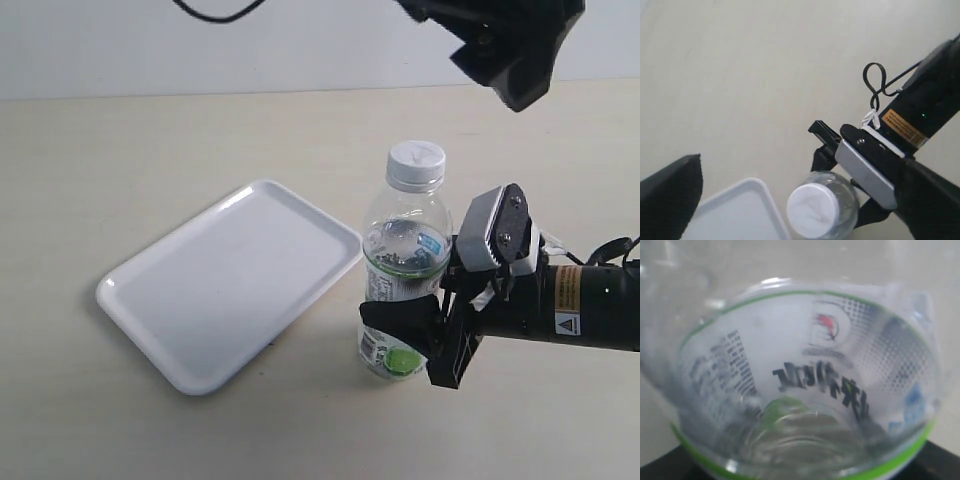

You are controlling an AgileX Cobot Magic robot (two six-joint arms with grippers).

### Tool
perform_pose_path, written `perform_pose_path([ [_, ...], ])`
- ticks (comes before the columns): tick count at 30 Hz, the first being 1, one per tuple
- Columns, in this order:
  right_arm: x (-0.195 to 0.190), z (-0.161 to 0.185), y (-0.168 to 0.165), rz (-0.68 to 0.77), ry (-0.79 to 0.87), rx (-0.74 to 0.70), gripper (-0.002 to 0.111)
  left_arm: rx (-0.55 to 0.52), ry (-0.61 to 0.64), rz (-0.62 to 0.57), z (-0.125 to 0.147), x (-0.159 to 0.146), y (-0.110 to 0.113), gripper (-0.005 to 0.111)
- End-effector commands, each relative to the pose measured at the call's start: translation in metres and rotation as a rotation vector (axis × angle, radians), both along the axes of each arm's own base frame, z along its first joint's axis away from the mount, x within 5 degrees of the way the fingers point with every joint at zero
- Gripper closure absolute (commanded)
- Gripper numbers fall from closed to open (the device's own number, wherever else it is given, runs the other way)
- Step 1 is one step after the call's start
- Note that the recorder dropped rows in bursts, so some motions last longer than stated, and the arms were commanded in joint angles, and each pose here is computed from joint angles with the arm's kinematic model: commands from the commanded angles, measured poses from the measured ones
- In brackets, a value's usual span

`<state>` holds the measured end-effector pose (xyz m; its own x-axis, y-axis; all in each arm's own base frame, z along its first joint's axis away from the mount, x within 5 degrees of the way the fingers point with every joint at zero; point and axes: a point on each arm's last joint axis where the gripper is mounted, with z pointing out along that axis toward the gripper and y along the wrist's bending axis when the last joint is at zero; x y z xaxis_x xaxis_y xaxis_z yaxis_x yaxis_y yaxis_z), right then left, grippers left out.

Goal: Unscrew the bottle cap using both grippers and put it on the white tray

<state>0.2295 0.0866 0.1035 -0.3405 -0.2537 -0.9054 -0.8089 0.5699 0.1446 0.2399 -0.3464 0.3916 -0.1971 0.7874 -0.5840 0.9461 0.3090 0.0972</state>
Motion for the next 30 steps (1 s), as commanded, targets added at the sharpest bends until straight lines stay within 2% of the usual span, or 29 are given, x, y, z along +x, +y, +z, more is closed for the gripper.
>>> perform_pose_path([
  [1, -0.002, 0.000, 0.002, 0.021, 0.029, 0.000, 0.108, 0.042, -0.186, -0.189, 0.019, -0.006, 0.009, 0.003],
  [5, -0.002, 0.000, 0.002, 0.024, 0.019, -0.005, 0.108, 0.127, -0.279, -0.267, 0.015, -0.002, 0.012, 0.003],
  [9, -0.002, 0.000, 0.002, 0.105, -0.140, -0.092, 0.108, 0.191, -0.273, -0.316, -0.002, 0.000, 0.012, 0.003],
  [12, -0.002, 0.000, 0.002, 0.151, -0.229, -0.156, 0.108, 0.219, -0.286, -0.319, -0.004, 0.000, 0.015, 0.003],
  [15, -0.002, -0.001, 0.001, 0.153, -0.232, -0.159, 0.108, 0.209, -0.280, -0.321, 0.001, -0.006, 0.021, 0.003],
  [19, -0.002, -0.007, -0.002, 0.194, -0.269, -0.275, 0.108, 0.194, -0.267, -0.343, 0.006, -0.018, 0.032, 0.003],
  [21, -0.002, -0.008, -0.002, 0.196, -0.264, -0.283, 0.108, 0.206, -0.266, -0.364, 0.005, -0.025, 0.038, 0.003],
  [30, 0.000, -0.010, -0.004, 0.148, -0.173, -0.275, 0.108, 0.285, -0.226, -0.482, -0.022, -0.046, 0.033, 0.003],
])
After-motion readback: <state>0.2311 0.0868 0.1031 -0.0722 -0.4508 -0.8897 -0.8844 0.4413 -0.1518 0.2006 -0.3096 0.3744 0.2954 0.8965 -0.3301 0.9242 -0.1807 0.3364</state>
